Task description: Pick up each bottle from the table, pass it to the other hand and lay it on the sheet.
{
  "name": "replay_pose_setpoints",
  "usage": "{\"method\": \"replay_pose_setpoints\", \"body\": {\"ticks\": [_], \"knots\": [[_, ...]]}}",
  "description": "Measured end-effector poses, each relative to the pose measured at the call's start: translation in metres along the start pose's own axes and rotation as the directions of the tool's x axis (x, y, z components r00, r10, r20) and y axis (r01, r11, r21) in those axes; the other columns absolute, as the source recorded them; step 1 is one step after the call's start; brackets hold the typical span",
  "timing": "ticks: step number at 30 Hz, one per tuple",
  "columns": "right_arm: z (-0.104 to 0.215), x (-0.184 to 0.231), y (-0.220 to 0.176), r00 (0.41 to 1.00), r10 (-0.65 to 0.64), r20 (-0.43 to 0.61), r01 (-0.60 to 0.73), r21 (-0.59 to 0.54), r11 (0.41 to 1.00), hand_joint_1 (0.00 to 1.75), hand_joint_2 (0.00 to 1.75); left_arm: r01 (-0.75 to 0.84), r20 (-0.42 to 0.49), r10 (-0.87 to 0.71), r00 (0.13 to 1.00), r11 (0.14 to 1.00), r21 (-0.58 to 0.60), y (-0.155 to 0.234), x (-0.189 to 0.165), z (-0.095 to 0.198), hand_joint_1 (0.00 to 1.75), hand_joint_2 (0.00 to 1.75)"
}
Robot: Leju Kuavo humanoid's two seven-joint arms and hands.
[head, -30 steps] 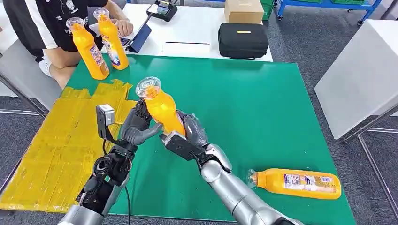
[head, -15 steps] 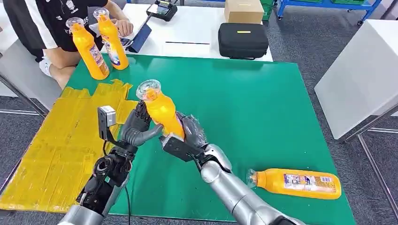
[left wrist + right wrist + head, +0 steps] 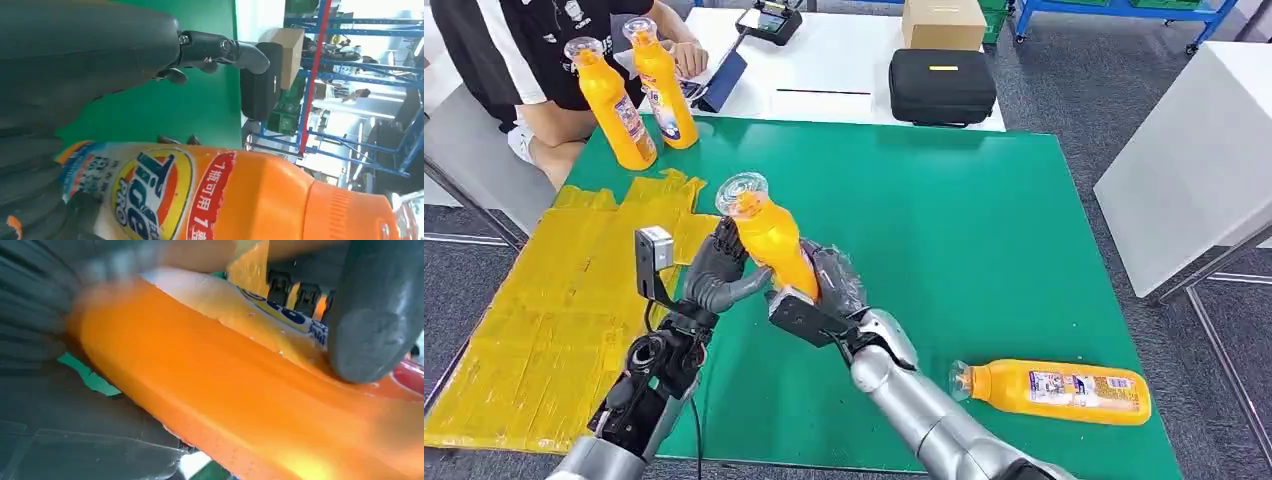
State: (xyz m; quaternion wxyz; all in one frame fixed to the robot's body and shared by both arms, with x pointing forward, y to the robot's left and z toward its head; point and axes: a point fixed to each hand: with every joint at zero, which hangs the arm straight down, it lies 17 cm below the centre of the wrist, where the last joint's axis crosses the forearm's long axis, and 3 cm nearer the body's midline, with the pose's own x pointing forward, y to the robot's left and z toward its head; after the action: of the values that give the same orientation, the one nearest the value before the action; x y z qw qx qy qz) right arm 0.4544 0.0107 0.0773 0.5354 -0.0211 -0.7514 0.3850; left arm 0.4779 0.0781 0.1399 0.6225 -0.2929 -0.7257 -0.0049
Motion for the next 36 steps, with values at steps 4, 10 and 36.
{"method": "replay_pose_setpoints", "body": {"ticks": [4, 10, 36], "knots": [[-0.003, -0.009, -0.029, 0.993, 0.113, -0.046, -0.118, -0.133, 0.984, 1.75, 1.75, 0.010, 0.010, -0.010, 1.000, 1.000, -0.002, -0.002, 0.005, -0.007, 0.00, 1.75], [-0.002, -0.018, -0.047, 0.985, 0.159, -0.073, -0.169, -0.174, 0.970, 1.75, 1.75, 0.018, 0.016, -0.018, 1.000, 1.000, -0.009, -0.008, 0.010, -0.015, 0.00, 1.75], [0.006, -0.072, -0.090, 0.930, 0.193, -0.311, -0.267, -0.214, 0.940, 1.75, 1.75, 0.027, 0.020, -0.027, 0.999, 1.000, -0.008, -0.016, 0.015, -0.025, 0.00, 1.75]]}}
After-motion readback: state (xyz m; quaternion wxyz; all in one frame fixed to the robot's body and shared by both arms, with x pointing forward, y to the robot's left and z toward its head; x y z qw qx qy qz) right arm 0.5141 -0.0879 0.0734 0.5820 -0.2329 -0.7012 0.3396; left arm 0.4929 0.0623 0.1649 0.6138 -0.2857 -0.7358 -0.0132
